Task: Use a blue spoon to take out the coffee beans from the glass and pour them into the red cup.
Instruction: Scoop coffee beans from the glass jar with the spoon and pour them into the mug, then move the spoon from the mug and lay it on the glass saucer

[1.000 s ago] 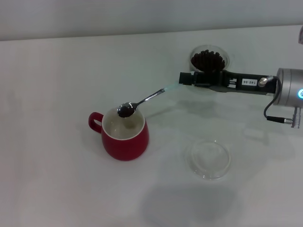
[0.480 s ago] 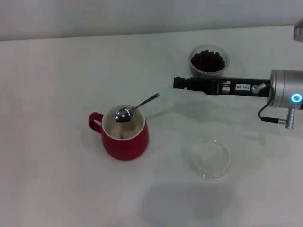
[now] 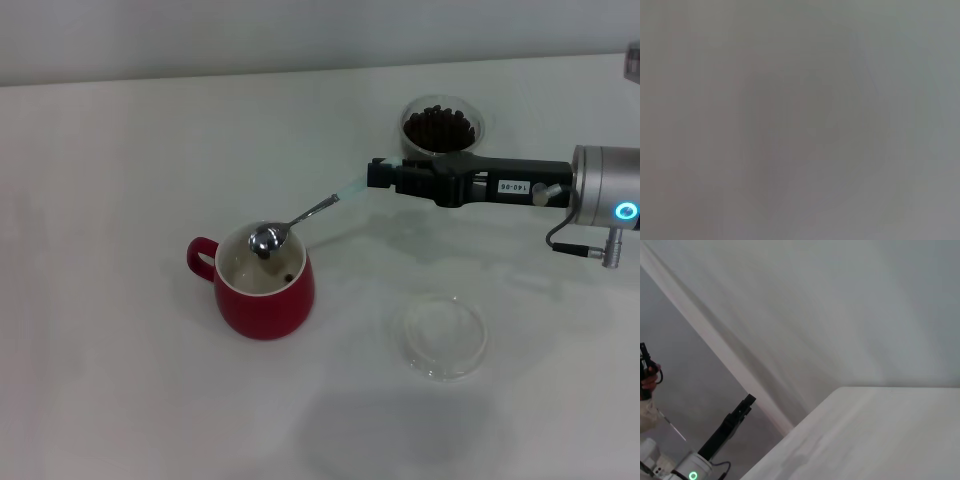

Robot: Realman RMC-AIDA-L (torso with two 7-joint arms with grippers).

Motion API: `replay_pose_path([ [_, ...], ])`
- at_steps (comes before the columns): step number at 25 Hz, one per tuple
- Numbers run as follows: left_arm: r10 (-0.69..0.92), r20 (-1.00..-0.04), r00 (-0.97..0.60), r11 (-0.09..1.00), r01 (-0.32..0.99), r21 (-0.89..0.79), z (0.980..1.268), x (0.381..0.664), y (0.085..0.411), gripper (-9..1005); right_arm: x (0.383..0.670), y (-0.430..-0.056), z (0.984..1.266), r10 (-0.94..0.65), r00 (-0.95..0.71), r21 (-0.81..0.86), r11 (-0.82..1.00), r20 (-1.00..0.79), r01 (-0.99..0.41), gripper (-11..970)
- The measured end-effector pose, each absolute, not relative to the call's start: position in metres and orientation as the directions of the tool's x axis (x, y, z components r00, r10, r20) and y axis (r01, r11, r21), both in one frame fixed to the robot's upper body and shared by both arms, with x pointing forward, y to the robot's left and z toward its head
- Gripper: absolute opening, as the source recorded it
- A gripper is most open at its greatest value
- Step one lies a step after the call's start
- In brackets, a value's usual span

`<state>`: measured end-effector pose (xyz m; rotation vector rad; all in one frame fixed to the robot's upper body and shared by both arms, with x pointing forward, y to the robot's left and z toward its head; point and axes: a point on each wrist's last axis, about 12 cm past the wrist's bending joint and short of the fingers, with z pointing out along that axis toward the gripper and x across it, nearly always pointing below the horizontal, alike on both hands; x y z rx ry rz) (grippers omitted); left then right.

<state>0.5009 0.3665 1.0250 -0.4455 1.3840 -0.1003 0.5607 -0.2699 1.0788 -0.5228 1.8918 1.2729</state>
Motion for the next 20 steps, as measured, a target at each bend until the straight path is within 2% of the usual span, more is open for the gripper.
replay_pose_path([
  [12, -0.325, -0.928, 0.183, 0.922, -0.158, -0.354, 1.026, 0.505, 0.361, 712, 0.560, -0.280, 1.083, 0.102, -0.550, 0.537, 0.424, -0.829, -0.729, 234],
  [20, -0.326, -0.928, 0.183, 0.922, -0.157, -0.355, 1.026, 0.505, 0.361, 712, 0.553, -0.333, 1.104, 0.191, -0.606, 0.620, 0.437, -0.772, -0.652, 237],
])
